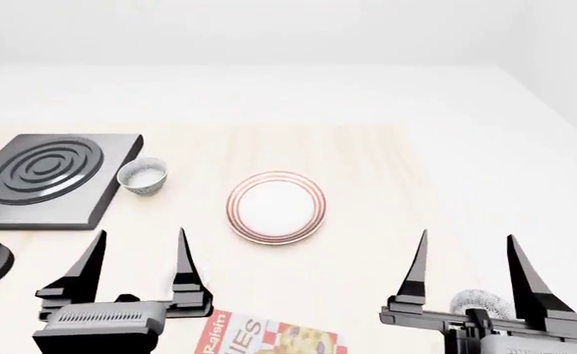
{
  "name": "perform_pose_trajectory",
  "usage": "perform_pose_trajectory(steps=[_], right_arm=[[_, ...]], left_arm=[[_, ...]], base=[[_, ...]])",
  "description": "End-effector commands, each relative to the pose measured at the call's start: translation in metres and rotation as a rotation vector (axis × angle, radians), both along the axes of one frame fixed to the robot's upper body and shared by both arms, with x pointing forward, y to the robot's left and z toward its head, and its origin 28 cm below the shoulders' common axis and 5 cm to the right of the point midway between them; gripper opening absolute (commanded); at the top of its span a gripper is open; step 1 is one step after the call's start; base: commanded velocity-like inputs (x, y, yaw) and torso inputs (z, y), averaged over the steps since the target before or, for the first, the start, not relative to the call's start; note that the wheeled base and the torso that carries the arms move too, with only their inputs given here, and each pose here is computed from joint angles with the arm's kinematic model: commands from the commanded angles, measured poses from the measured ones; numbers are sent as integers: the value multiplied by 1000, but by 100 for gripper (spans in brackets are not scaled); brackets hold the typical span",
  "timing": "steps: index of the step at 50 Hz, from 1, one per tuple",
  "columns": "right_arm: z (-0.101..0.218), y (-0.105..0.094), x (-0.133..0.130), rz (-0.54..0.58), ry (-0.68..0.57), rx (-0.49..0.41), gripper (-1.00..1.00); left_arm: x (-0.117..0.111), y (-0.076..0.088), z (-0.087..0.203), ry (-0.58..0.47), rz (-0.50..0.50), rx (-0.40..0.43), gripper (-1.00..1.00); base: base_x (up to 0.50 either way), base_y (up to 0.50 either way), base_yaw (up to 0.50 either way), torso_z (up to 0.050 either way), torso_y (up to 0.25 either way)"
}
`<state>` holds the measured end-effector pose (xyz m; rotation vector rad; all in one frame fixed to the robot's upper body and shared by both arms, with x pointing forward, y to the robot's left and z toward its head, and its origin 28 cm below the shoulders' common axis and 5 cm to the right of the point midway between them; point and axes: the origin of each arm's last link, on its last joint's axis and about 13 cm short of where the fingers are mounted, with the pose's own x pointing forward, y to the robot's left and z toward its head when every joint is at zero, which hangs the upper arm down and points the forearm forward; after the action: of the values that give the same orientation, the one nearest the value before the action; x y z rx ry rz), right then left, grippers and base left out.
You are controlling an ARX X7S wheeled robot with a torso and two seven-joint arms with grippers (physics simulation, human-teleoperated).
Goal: Pick the akita bowl next to the cookies box and place it on the plate.
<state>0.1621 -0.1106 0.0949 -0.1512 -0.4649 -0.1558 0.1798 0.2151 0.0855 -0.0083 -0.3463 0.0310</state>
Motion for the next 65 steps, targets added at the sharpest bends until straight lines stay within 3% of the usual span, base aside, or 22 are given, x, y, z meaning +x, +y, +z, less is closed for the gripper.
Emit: perform_pose_trajectory(steps=[1, 5, 8, 14, 16, 19, 21, 27, 29, 30, 32, 43, 65], right_arm=[[16, -8, 1, 35, 45, -2, 100], [45, -17, -4, 56, 89, -35, 100], [68, -27, -5, 104, 197, -34, 100], [91, -51, -2, -7, 406, -122, 100], [100, -64, 2, -144, 446, -175, 100], [106, -80, 6, -219, 590, -214, 100], [103, -90, 8, -133, 736, -207, 100], [95, -116, 13, -69, 1112, -106, 100], [94, -119, 15, -54, 1160, -87, 100], [92, -123, 18, -39, 1220, -19, 100], [93, -125, 19, -7, 1292, 16, 100], [92, -131, 19, -15, 1390, 84, 100], [104, -143, 22, -76, 1336, 140, 100]], left_arm=[[4, 0, -3, 11, 4, 24, 100], [5, 0, -4, 23, 0, 25, 100], [6, 0, -4, 22, 3, 29, 100], [6, -2, -3, 27, 7, 25, 100], [4, -4, -5, 30, 0, 28, 100], [3, -6, -8, 40, -8, 28, 100], [2, -7, -8, 41, -14, 25, 100], [1, -11, -9, 45, -34, 14, 100], [2, -12, -10, 46, -34, 13, 100], [3, -12, -10, 47, -34, 16, 100], [4, -13, -9, 45, -32, 16, 100], [4, -12, -7, 20, -16, 27, 100], [7, -8, -7, 24, -13, 21, 100]], base=[[0, 0, 0, 0, 0], [0, 0, 0, 0, 0], [0, 0, 0, 0, 0], [0, 0, 0, 0, 0], [0, 0, 0, 0, 0], [0, 0, 0, 0, 0], [0, 0, 0, 0, 0], [0, 0, 0, 0, 0], [0, 0, 0, 0, 0], [0, 0, 0, 0, 0], [0, 0, 0, 0, 0], [0, 0, 0, 0, 0], [0, 0, 0, 0, 0]])
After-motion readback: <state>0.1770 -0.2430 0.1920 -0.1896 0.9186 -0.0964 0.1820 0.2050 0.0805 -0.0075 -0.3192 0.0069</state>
